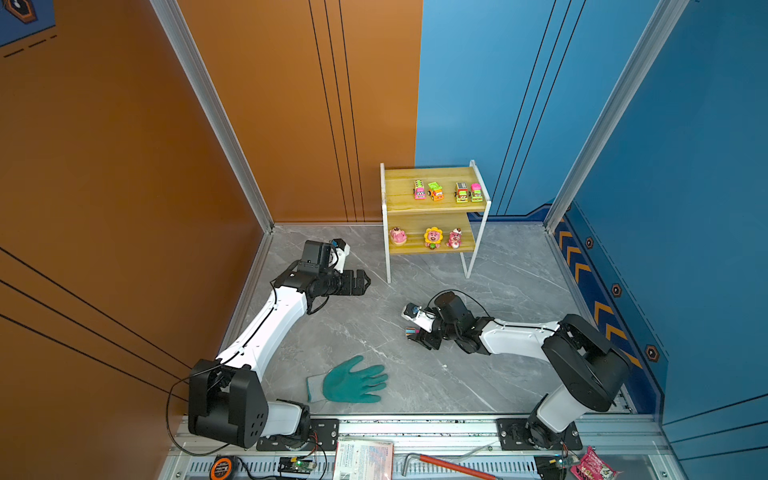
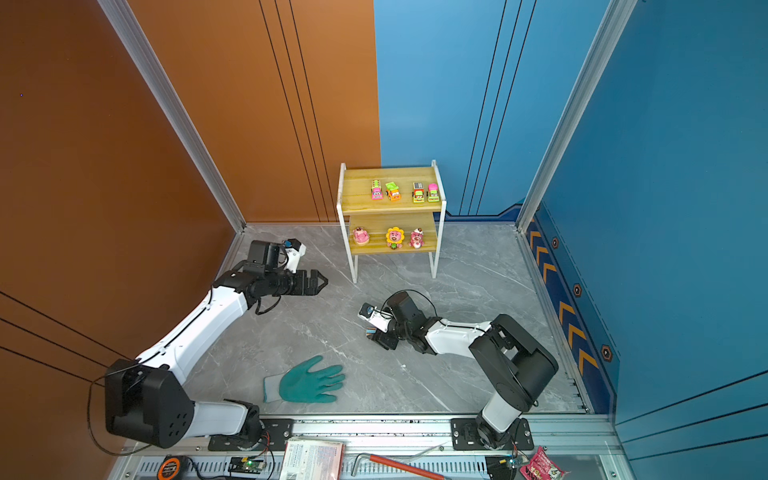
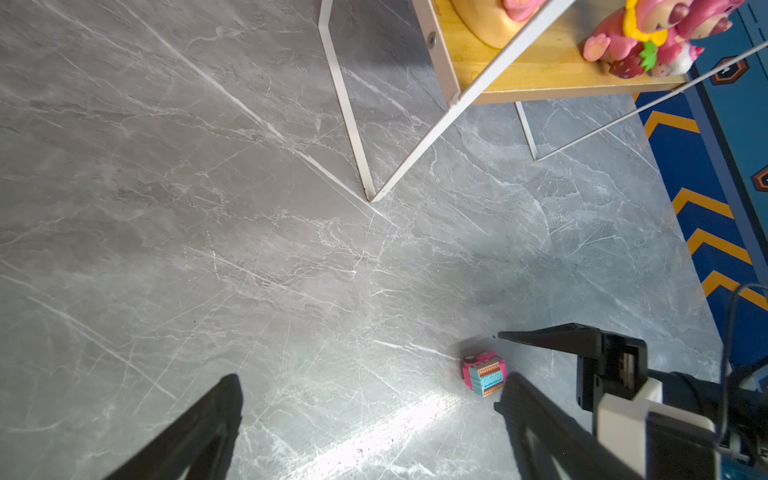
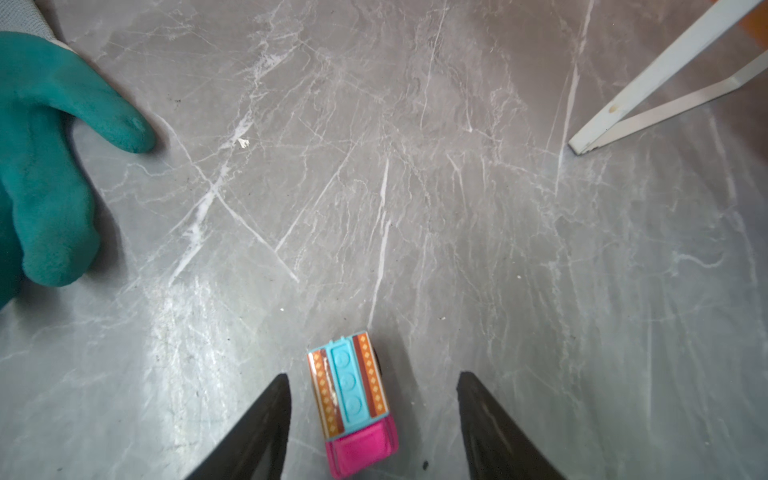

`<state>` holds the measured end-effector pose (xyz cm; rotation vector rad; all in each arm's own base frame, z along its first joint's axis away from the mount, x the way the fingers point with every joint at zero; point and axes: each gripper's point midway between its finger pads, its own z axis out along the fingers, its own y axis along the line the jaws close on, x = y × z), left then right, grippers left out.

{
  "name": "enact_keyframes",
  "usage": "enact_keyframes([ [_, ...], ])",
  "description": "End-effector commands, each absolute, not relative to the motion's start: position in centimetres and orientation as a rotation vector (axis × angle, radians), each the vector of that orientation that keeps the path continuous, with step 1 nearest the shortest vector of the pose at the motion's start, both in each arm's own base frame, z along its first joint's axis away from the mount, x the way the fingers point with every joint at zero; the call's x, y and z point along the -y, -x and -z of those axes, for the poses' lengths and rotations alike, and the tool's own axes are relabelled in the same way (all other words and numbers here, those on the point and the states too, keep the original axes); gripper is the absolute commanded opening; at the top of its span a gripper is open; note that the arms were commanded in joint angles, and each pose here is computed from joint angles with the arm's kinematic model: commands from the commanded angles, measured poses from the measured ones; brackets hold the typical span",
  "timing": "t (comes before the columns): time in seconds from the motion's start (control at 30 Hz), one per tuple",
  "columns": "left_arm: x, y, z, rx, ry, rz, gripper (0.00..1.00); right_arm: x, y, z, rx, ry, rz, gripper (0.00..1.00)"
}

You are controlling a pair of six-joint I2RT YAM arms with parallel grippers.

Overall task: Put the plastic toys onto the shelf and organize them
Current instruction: 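Lower the right gripper over the teal-roofed pink car and close it, then lift the pink car and carry it up over the upper shelf with the right gripper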

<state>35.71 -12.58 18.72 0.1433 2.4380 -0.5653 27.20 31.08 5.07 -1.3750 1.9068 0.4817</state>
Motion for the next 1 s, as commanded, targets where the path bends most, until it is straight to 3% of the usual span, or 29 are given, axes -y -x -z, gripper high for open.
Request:
enact_keyframes([
  [0.0,12.7,-35.6,-18.3,-2.446,-0.138,0.601,0.98,-31.8,-26.7,-4.6,-1.909,1.433,-0.492,0.62],
  [0.23,12.7,-35.7,-18.1,-2.447,-0.132,0.605,0.98,-31.8,-26.4,-3.9,-1.922,1.448,-0.469,0.53],
  [0.63,12.7,-35.7,-18.0,-2.450,-0.130,0.609,0.98,-32.0,-26.2,-3.5,-1.931,1.458,-0.440,0.28],
  [0.97,12.7,-35.7,-18.0,-2.449,-0.116,0.608,0.98,-32.4,-27.4,-5.9,-1.962,1.307,-0.438,0.25],
])
